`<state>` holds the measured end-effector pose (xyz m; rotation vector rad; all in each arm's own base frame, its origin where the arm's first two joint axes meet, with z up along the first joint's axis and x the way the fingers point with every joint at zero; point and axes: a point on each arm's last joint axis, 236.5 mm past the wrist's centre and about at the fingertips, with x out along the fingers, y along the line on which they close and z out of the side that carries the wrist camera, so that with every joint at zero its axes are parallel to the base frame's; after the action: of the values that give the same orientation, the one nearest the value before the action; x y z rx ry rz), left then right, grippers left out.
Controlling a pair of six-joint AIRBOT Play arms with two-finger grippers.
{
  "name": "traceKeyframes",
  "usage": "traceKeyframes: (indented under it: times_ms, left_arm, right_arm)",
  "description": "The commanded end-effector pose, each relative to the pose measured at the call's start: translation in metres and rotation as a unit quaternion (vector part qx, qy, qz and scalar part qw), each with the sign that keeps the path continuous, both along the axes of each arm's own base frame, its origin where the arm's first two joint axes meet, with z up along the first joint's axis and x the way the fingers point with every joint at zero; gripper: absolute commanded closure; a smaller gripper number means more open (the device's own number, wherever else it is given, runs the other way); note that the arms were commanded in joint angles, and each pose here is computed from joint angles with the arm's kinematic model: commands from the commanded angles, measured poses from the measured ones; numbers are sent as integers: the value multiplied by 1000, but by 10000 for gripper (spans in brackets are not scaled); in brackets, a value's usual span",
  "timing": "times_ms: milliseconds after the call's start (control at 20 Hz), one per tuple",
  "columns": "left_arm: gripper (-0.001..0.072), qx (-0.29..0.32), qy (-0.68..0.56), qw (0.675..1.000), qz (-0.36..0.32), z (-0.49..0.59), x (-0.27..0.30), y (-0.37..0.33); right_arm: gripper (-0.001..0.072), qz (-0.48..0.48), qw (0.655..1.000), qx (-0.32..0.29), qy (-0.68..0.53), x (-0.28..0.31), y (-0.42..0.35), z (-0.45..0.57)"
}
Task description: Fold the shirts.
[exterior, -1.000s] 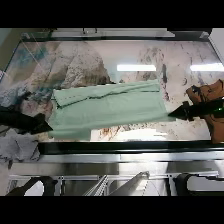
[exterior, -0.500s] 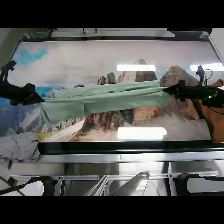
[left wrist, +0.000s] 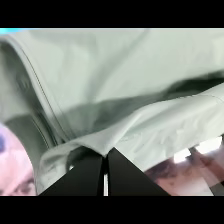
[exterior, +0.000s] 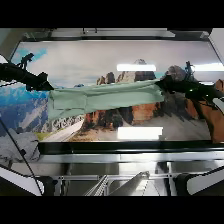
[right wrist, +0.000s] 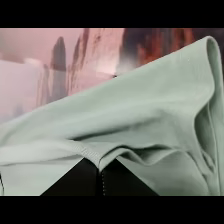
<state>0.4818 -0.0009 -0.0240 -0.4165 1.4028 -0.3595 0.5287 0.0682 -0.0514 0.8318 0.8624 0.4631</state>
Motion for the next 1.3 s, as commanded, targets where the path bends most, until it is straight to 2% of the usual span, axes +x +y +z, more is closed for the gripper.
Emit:
traceKeyframes:
  times_ms: [0, 350, 450, 500, 750, 800, 850, 900, 950, 1000, 1050, 1250]
  left_arm:
    - [684, -4, 7, 1000, -17, -18, 19, -4]
    - [686, 4, -4, 1000, -26, -19, 31, -7]
    - [685, 4, -7, 1000, -23, -19, 33, -6]
    - [685, 4, -7, 1000, -23, -19, 33, -6]
    - [686, -18, -6, 999, -26, -13, 32, -15]
    - [686, -25, -2, 999, -29, -12, 29, -18]
    - [684, -29, -1, 999, -29, -11, 28, -19]
    - [596, -30, 3, 999, -32, -11, 26, -19]
    - [314, -31, 6, 999, -34, -11, 25, -20]
    - [71, -31, 7, 999, -36, -11, 24, -21]
    - [-7, -31, 8, 999, -35, -10, 24, -21]
    - [-7, -21, -37, 999, -19, 21, 42, -9]
  right_arm:
    - [701, 10, 1000, 0, 9, 8, 14, -20]
    - [686, -27, 999, -38, 2, 22, -6, -28]
    - [362, -28, 999, -43, -7, 26, -8, -24]
    - [331, -24, 998, -49, -18, 30, -8, -20]
    - [329, -48, 995, -55, -62, 57, -31, 16]
    - [283, -45, 996, -50, -67, 57, -34, 22]
    - [107, -39, 996, -48, -67, 56, -37, 25]
    - [55, -39, 997, -36, -59, 53, -38, 25]
    - [55, -34, 998, -24, -47, 47, -40, 24]
    - [55, -25, 999, -17, -34, 41, -39, 22]
    - [55, -15, 1000, -14, -21, 34, -40, 19]
    - [55, 12, 997, -71, 41, 9, -54, -15]
